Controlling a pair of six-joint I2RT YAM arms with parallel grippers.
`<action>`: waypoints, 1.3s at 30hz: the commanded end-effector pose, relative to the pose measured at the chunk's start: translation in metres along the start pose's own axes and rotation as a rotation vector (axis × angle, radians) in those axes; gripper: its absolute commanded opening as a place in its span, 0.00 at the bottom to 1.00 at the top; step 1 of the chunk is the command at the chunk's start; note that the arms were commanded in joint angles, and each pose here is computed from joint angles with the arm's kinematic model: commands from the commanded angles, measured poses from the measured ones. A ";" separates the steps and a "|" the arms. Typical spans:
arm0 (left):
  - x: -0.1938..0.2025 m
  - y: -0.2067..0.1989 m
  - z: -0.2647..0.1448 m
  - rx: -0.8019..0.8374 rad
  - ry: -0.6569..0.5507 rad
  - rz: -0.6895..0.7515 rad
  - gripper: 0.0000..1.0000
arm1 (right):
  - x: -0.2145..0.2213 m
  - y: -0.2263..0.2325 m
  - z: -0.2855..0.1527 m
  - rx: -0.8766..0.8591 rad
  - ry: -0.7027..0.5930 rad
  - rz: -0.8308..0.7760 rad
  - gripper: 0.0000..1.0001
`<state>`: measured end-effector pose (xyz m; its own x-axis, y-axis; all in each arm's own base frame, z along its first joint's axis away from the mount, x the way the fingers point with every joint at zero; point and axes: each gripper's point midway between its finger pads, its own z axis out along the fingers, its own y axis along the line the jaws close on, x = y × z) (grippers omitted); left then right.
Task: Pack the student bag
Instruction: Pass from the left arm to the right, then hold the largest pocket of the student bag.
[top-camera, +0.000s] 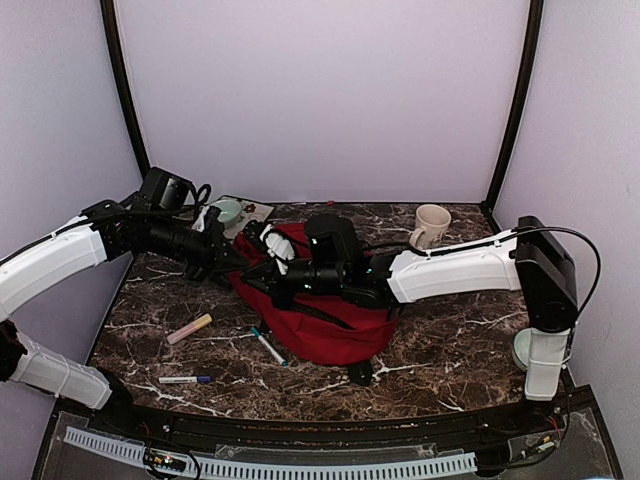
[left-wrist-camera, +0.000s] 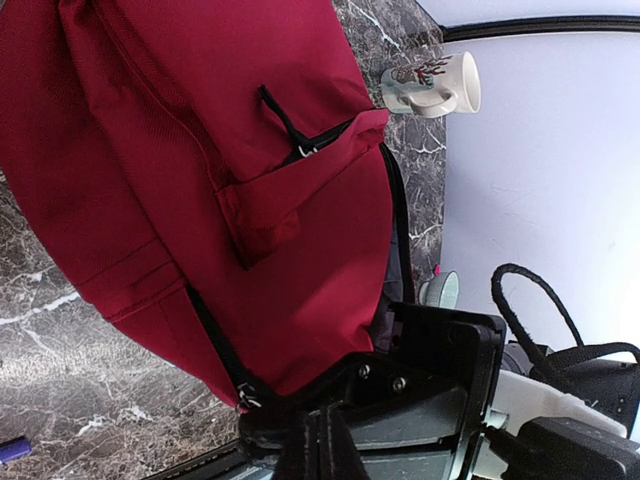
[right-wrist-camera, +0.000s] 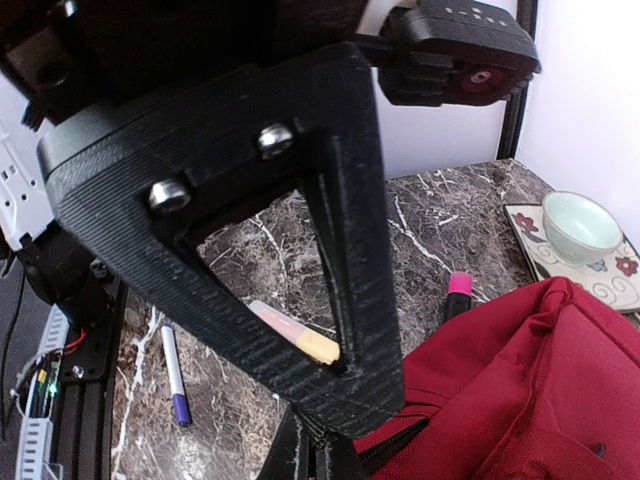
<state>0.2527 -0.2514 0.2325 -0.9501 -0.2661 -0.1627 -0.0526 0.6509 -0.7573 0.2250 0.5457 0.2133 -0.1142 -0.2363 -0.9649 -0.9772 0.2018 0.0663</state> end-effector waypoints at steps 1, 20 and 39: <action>-0.006 -0.022 -0.012 0.076 -0.030 0.028 0.00 | -0.020 0.008 0.000 -0.024 -0.060 -0.011 0.00; -0.012 0.063 -0.010 -0.162 -0.098 0.054 0.98 | -0.014 0.013 -0.030 -0.004 -0.006 -0.027 0.00; -0.004 0.079 0.037 -0.167 0.014 -0.095 0.79 | -0.023 0.013 -0.049 0.025 -0.080 -0.071 0.00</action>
<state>0.2634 -0.2128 0.1495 -0.9332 -0.3430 -0.1072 -0.2034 0.7500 -0.6293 0.2092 0.5050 0.2028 -0.0997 -0.2987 -0.9491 -0.9752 0.2187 0.0336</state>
